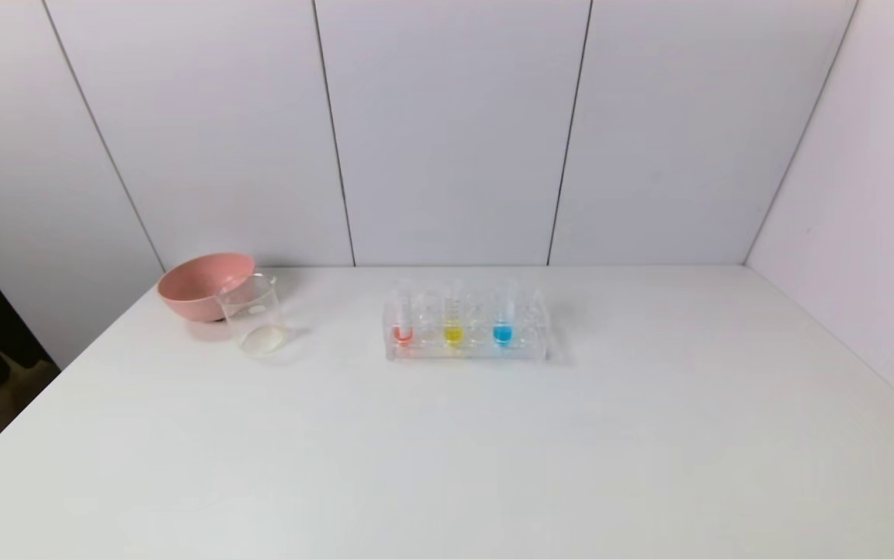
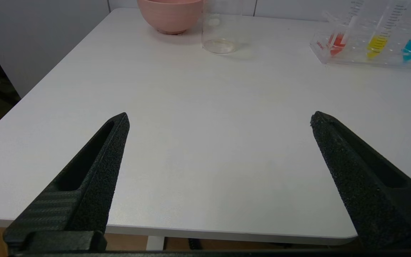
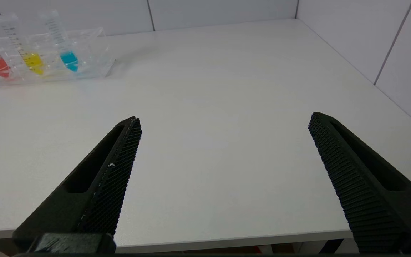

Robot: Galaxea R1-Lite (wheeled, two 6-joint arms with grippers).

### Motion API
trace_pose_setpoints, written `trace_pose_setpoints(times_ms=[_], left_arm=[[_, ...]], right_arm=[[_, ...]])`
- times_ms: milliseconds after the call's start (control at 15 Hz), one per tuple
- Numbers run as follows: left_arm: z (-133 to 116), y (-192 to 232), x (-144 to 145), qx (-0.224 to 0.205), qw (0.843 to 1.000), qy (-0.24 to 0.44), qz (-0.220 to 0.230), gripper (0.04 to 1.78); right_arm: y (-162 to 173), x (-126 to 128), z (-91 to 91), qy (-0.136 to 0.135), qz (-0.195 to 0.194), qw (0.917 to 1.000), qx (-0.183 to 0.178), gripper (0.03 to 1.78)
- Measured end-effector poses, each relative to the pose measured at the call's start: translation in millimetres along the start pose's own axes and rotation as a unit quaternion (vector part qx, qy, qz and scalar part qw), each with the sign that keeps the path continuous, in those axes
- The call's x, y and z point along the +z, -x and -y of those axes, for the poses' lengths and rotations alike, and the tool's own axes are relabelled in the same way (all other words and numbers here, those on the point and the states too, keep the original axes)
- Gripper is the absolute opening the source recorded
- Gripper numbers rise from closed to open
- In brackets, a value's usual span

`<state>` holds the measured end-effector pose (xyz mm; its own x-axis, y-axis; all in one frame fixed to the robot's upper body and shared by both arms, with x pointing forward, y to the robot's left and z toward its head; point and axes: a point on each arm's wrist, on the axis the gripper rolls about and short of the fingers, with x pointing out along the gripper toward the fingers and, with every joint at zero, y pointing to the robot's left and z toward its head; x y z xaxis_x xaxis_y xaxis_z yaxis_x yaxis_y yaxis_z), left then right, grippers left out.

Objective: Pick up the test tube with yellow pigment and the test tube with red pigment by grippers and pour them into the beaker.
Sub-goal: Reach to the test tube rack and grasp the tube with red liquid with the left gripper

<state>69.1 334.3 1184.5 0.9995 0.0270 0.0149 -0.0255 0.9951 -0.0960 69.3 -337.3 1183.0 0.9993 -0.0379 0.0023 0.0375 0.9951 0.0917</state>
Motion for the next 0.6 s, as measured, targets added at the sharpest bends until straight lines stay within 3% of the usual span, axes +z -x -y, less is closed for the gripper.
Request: trace_pose_setpoints(times_ms=[600], left_arm=[[0.0,0.0,0.0,0.000,1.000,-0.002,0.000,1.77]], right_arm=[[0.0,0.0,0.0,0.000,0.000,1.0000,0.000,1.71]])
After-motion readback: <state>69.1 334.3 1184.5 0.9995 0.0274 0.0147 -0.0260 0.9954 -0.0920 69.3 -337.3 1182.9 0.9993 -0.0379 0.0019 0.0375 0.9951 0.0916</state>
